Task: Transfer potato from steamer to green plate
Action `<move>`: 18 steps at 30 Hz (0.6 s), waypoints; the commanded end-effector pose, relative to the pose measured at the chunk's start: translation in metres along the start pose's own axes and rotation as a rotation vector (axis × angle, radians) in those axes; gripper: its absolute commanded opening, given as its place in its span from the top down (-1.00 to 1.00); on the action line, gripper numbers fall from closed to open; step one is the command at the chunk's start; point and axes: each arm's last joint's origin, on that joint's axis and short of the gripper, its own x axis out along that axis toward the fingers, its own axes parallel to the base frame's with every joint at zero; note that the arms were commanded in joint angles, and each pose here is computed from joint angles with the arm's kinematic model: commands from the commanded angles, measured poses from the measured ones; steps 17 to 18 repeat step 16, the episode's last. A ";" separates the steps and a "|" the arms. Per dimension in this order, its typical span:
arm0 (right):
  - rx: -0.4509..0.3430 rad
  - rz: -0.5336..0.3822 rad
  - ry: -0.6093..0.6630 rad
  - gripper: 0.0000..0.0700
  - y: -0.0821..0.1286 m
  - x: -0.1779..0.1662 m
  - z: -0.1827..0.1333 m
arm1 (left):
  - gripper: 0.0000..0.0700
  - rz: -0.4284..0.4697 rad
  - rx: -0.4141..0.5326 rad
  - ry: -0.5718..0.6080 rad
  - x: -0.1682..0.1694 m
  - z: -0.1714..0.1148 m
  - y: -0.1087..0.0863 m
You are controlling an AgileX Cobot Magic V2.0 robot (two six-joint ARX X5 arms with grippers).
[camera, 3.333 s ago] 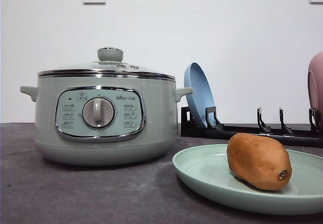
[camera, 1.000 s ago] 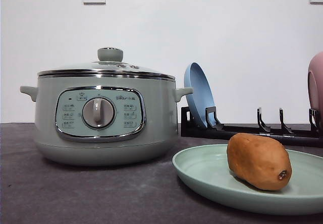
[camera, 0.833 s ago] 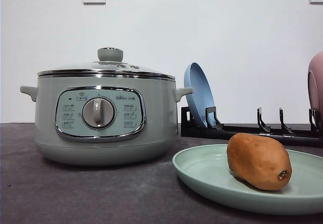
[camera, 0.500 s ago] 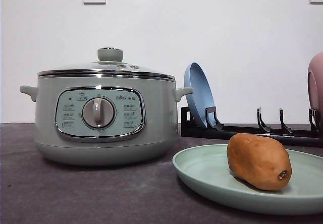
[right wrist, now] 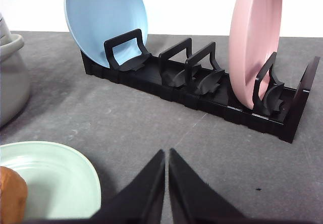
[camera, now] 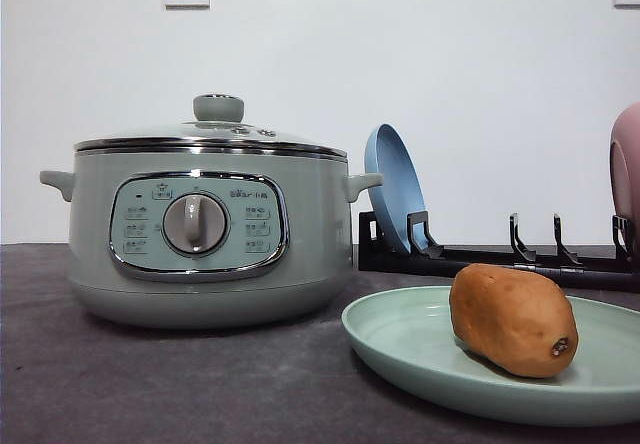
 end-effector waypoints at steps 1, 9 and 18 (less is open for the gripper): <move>-0.005 0.000 -0.009 1.00 0.000 0.000 0.000 | 0.99 0.004 0.001 0.034 0.001 -0.006 0.000; -0.005 0.000 -0.009 1.00 0.000 0.000 0.000 | 0.99 0.004 0.001 0.034 0.001 -0.006 0.000; -0.005 0.000 -0.009 1.00 0.000 0.000 0.000 | 0.99 0.004 0.001 0.034 0.001 -0.006 0.000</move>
